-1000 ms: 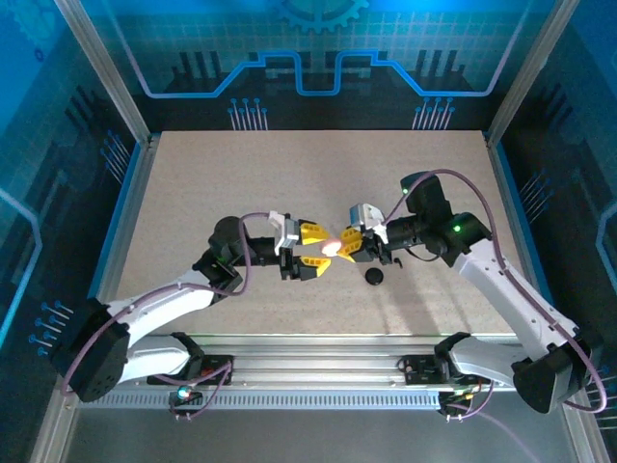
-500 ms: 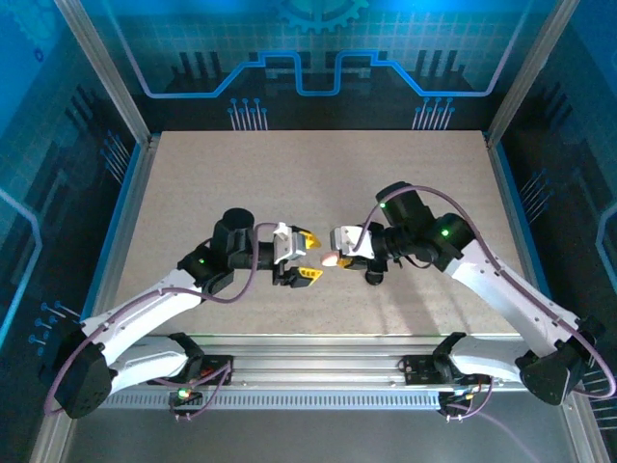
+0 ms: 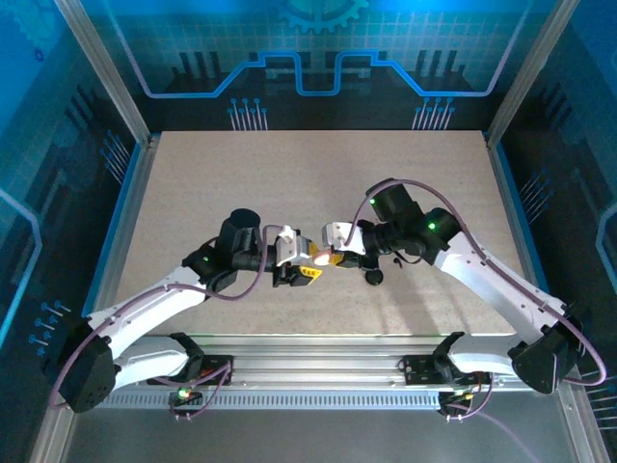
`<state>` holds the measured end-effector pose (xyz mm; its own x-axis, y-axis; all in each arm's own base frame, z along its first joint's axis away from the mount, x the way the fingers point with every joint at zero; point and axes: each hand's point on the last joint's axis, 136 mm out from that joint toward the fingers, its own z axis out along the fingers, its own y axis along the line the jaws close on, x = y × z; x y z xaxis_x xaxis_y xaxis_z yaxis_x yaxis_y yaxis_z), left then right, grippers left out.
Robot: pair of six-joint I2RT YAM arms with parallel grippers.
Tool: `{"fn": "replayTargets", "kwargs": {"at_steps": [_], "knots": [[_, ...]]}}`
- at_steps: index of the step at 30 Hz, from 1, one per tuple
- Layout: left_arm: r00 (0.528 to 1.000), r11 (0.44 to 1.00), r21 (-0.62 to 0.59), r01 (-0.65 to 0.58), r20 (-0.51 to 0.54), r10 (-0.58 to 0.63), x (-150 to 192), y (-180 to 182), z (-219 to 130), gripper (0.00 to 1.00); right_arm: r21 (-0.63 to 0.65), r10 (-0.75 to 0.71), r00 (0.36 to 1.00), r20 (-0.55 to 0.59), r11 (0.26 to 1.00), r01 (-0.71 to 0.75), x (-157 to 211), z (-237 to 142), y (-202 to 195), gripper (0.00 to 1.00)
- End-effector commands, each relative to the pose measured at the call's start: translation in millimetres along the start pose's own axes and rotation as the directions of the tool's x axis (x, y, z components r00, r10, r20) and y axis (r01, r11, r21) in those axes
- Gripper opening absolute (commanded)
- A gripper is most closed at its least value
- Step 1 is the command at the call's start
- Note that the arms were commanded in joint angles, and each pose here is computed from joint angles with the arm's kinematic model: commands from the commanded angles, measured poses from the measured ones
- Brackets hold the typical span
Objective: Insert wireless bluetooth earbuds into charging case
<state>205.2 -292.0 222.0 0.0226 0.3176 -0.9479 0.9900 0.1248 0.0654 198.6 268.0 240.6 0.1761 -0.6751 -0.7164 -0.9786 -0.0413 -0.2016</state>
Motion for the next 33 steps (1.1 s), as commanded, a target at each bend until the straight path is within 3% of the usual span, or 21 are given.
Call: {"fn": "replayTargets", "kwargs": {"at_steps": [1,7,13,19,26,33], "knots": [[0.998,0.999,0.017,-0.030,0.050,0.029,-20.2,0.9,0.5,0.43,-0.026,-0.007,0.998,0.062,1.000,0.009,-19.6,-1.9,3.1,0.13],[0.998,0.999,0.032,-0.033,0.059,0.031,-23.9,-1.7,0.5,0.33,-0.036,0.001,0.998,0.063,0.999,0.001,-18.4,0.4,4.3,0.13],[0.996,0.998,0.046,-0.039,0.080,0.035,-30.6,-3.7,-0.6,0.38,-0.043,0.007,0.998,0.059,0.999,-0.004,-17.4,2.4,5.9,0.13],[0.997,0.998,0.059,-0.037,0.069,0.033,-32.0,-5.9,-1.6,0.22,-0.041,0.008,0.998,0.066,0.999,-0.006,-19.0,2.6,5.3,0.14],[0.997,0.998,0.051,-0.046,0.062,0.043,-31.2,-4.8,-2.0,0.17,0.022,0.042,0.994,0.100,0.999,-0.045,-15.9,-2.9,-0.3,0.40],[0.997,0.997,0.059,-0.042,0.063,0.039,-29.7,-6.1,-0.1,0.17,0.045,0.079,0.977,0.197,0.995,-0.090,-21.8,-13.5,-2.3,0.47]]}}
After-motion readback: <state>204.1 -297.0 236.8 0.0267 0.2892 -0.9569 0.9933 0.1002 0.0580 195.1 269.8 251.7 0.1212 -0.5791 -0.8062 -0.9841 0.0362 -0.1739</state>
